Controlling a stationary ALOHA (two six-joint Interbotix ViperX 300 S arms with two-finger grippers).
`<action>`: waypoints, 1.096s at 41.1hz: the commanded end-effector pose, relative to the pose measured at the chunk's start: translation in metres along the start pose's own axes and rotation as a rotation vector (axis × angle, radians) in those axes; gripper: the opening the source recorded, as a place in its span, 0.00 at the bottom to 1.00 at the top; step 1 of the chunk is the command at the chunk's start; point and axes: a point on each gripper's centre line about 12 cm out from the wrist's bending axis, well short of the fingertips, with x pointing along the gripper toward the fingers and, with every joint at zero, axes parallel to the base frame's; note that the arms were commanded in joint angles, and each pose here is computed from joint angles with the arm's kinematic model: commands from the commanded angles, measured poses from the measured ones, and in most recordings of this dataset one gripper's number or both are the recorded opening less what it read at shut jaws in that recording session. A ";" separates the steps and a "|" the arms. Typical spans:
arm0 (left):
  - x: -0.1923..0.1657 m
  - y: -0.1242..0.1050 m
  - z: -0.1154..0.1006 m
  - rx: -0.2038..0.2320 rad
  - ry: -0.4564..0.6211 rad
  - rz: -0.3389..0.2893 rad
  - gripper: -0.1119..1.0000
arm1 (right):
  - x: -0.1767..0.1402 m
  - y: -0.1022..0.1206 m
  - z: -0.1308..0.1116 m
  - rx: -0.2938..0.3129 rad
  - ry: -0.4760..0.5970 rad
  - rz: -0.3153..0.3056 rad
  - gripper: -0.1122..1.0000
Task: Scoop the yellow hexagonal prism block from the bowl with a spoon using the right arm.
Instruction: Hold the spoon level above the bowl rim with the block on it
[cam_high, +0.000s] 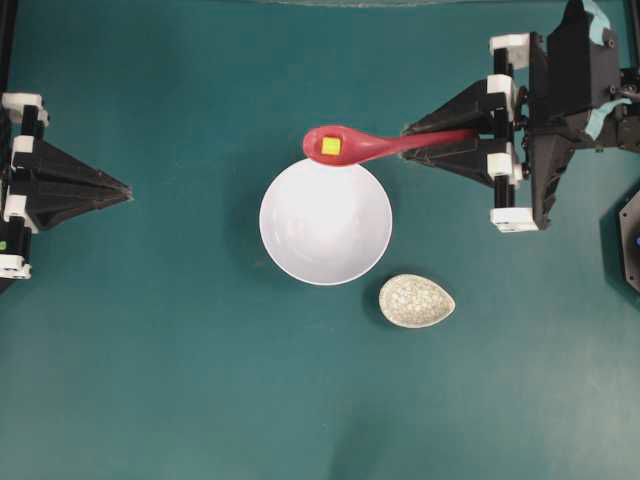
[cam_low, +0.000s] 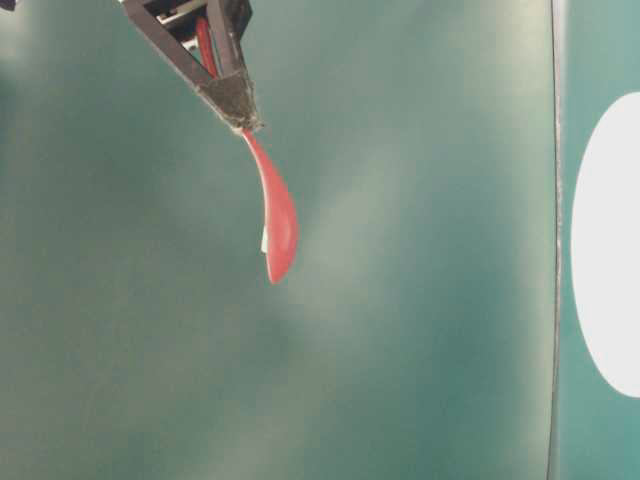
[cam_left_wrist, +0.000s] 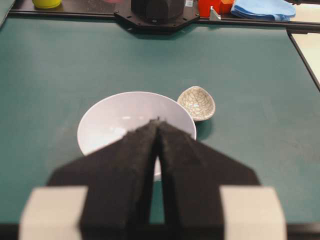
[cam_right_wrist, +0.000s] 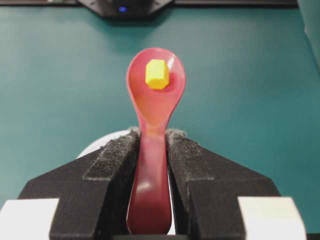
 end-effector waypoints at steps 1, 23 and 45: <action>0.002 0.000 0.010 0.002 -0.025 -0.001 0.10 | -0.004 0.000 0.010 -0.001 -0.034 -0.003 0.32; 0.001 0.000 0.011 0.002 -0.029 -0.001 0.10 | -0.004 -0.002 0.013 -0.001 -0.061 -0.018 0.32; 0.001 0.000 0.011 -0.002 -0.029 -0.001 0.10 | -0.003 0.008 -0.006 -0.030 0.113 0.071 0.32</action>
